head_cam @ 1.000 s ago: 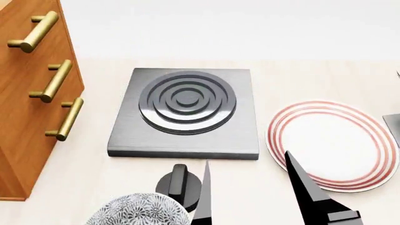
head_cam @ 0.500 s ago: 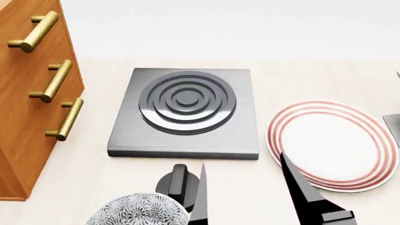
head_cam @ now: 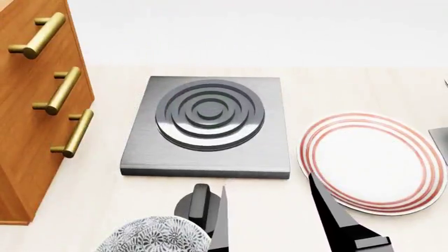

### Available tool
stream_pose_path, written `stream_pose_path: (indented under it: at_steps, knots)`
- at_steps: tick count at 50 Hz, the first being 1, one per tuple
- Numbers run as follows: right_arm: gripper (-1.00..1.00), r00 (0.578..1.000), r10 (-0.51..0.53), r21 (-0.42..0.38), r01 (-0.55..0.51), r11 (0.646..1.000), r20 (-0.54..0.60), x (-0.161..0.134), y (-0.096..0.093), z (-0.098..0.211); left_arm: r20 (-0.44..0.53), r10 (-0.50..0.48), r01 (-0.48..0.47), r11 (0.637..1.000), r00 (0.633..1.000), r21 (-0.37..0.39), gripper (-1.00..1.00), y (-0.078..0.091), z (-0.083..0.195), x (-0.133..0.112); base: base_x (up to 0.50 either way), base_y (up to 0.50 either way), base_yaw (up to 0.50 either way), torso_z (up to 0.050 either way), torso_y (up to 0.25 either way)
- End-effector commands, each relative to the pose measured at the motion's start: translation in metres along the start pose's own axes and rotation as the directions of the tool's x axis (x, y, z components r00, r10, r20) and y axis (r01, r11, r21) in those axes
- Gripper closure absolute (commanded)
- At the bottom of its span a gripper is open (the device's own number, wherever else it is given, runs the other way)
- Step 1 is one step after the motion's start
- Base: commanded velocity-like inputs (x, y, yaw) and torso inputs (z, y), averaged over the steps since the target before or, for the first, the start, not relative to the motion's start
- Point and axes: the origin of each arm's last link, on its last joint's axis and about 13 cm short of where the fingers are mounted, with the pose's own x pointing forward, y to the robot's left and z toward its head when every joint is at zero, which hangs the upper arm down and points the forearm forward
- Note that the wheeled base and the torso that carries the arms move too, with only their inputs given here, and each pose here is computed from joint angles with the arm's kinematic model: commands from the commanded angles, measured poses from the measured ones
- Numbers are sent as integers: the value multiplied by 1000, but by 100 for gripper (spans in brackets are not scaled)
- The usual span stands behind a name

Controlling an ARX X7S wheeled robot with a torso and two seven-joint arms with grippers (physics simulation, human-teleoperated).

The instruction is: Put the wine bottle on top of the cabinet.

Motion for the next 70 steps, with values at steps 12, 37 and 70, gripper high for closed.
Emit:
stream_pose_path:
  at_steps: [12, 37, 70]
  knots:
    - [-100, 1000, 9, -2, -9, 1000, -9, 1, 1, -4, -83, 8, -11, 1000, 996, -30, 100, 2, -24, 0, -1, 0, 1, 0, 0]
    - [-100, 1000, 17, 1, -17, 1000, -8, 0, 2, -2, -75, 36, -38, 999, 997, -22, -100, 4, -23, -1, -1, 0, 1, 0, 0]
    - [-100, 1000, 27, 5, -27, 1000, -14, 0, 4, -4, 27, 4, -4, 1000, 1000, 6, -100, 2, -20, -10, 0, 0, 0, 0, 0]
